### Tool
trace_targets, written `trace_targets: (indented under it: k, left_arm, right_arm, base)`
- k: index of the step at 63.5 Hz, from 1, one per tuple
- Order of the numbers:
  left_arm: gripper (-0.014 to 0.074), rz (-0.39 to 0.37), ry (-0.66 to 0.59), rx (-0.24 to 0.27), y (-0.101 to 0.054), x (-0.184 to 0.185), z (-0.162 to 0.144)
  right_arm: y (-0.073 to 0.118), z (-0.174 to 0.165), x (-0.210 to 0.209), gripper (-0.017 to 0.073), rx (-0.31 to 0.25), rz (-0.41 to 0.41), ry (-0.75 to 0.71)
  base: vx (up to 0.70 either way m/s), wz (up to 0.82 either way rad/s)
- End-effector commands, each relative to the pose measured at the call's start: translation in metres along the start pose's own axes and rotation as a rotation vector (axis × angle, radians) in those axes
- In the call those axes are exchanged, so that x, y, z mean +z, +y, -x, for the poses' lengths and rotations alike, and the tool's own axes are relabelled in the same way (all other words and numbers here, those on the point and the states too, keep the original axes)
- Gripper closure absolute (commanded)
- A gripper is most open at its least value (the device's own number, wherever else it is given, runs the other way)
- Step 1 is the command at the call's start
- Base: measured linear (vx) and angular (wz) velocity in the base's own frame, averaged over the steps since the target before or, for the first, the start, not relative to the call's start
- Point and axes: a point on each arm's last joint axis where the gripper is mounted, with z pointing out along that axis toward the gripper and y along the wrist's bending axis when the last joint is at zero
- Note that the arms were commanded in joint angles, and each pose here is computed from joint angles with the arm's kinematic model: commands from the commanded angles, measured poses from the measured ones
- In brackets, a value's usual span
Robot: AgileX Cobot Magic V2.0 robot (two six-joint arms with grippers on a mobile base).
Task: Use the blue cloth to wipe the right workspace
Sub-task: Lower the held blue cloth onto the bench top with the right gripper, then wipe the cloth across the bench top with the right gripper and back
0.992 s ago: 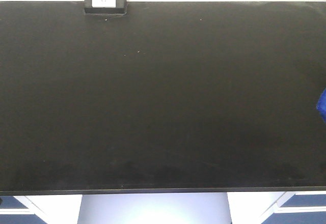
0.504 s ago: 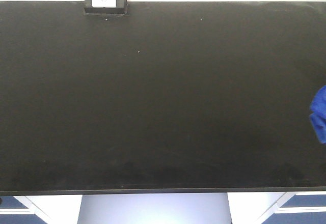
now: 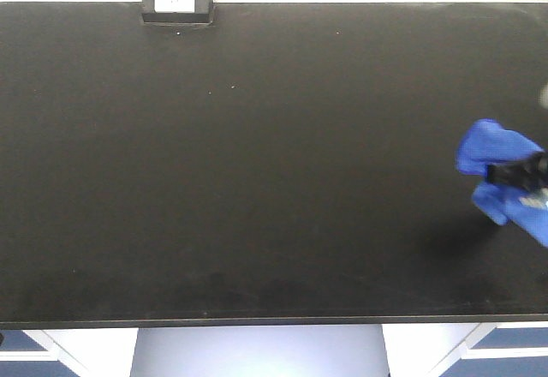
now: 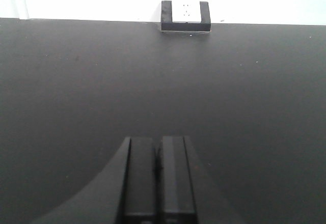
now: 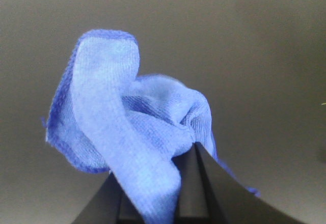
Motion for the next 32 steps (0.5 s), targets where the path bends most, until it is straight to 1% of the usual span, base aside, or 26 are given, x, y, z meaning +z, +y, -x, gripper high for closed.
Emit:
trace_targets:
  k: [1, 7, 16, 22, 25, 26, 29, 32]
  left_arm:
    - [0.0599, -0.018, -0.063, -0.006, -0.001, 0.001, -0.002]
    - [0.0599, -0.018, -0.063, -0.006, -0.001, 0.001, -0.002]
    - [0.0599, -0.018, -0.063, -0.006, -0.001, 0.001, -0.002]
    - [0.0599, -0.018, -0.063, -0.006, -0.001, 0.001, -0.002]
    - [0.0599, -0.018, -0.063, -0.006, -0.001, 0.001, -0.002]
    - [0.0599, -0.018, -0.063, -0.006, -0.001, 0.001, -0.002]
    - [0.0599, -0.018, -0.063, -0.006, -0.001, 0.001, -0.002]
    - [0.0599, -0.018, -0.063, -0.006, -0.001, 0.001, -0.002]
  right_arm:
    - [-0.005, 0.027, 0.027, 0.0562, -0.008, -0.009, -0.012]
    - [-0.007, 0.036, 0.058, 0.0562, -0.017, -0.005, 0.047]
    - [-0.010, 0.037, 0.098, 0.0562, -0.031, 0.004, 0.136]
    - [-0.010, 0.034, 0.114, 0.0562, -0.015, 0.012, 0.170]
    - [-0.006, 0.033, 0.118, 0.0562, -0.001, 0.025, 0.176]
    - [-0.005, 0.032, 0.119, 0.0562, -0.007, 0.030, 0.175]
    - [0.008, 0.032, 0.122, 0.0562, -0.055, 0.062, 0.178]
    - [0.028, 0.032, 0.122, 0.0562, -0.134, 0.110, 0.167]
  base:
    - [0.00, 0.00]
    - [0.00, 0.00]
    - [0.00, 0.00]
    - [0.00, 0.00]
    - [0.00, 0.00]
    - [0.00, 0.00]
    - [0.00, 0.00]
    - [0.00, 0.00]
